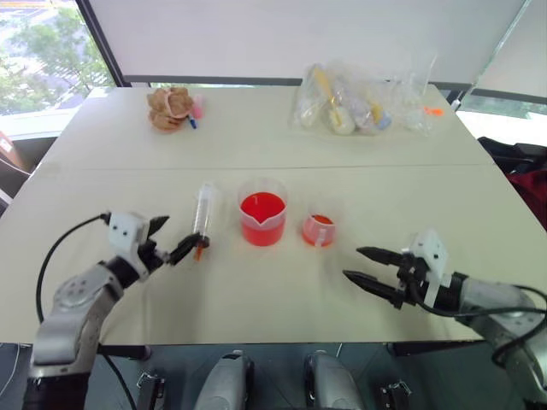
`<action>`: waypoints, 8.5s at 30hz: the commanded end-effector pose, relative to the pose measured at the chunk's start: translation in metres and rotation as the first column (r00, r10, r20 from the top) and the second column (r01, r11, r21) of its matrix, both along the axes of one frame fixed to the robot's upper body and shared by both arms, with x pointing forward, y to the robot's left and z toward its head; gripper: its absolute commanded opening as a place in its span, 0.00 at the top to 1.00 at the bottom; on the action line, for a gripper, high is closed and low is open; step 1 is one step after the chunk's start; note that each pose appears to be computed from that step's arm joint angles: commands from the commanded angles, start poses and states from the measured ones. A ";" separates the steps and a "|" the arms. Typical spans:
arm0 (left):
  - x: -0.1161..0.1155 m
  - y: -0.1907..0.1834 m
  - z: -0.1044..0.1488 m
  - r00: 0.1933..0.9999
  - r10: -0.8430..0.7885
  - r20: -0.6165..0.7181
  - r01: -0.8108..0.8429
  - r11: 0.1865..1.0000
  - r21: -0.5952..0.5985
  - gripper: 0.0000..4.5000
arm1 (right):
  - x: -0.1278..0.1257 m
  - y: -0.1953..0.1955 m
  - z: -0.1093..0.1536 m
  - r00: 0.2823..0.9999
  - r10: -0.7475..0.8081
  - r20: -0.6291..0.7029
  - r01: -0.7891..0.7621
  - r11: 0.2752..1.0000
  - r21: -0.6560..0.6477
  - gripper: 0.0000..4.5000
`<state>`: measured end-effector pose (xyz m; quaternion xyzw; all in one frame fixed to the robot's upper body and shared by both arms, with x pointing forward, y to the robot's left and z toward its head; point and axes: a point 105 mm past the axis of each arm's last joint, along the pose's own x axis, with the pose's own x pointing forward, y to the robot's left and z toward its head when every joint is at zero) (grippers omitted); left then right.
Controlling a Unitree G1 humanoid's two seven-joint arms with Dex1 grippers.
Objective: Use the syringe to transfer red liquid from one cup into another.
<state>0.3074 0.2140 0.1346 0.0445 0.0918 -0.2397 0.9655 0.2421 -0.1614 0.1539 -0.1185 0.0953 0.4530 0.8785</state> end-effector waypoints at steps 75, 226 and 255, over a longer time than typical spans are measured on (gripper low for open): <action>0.026 -0.160 0.125 0.786 -0.414 0.459 0.528 0.835 -0.152 0.69 | 0.049 0.072 0.185 0.770 -0.092 0.631 -0.092 0.963 0.253 0.33; 0.009 -0.260 0.125 0.645 -0.526 0.554 0.724 0.651 -0.226 0.69 | 0.093 -0.023 0.165 0.649 -0.283 0.706 0.368 0.929 0.034 0.50; 0.022 -0.258 0.152 0.673 -0.406 0.618 0.677 0.674 -0.295 0.69 | 0.064 0.037 0.130 0.832 -0.049 0.552 0.052 0.999 0.011 0.99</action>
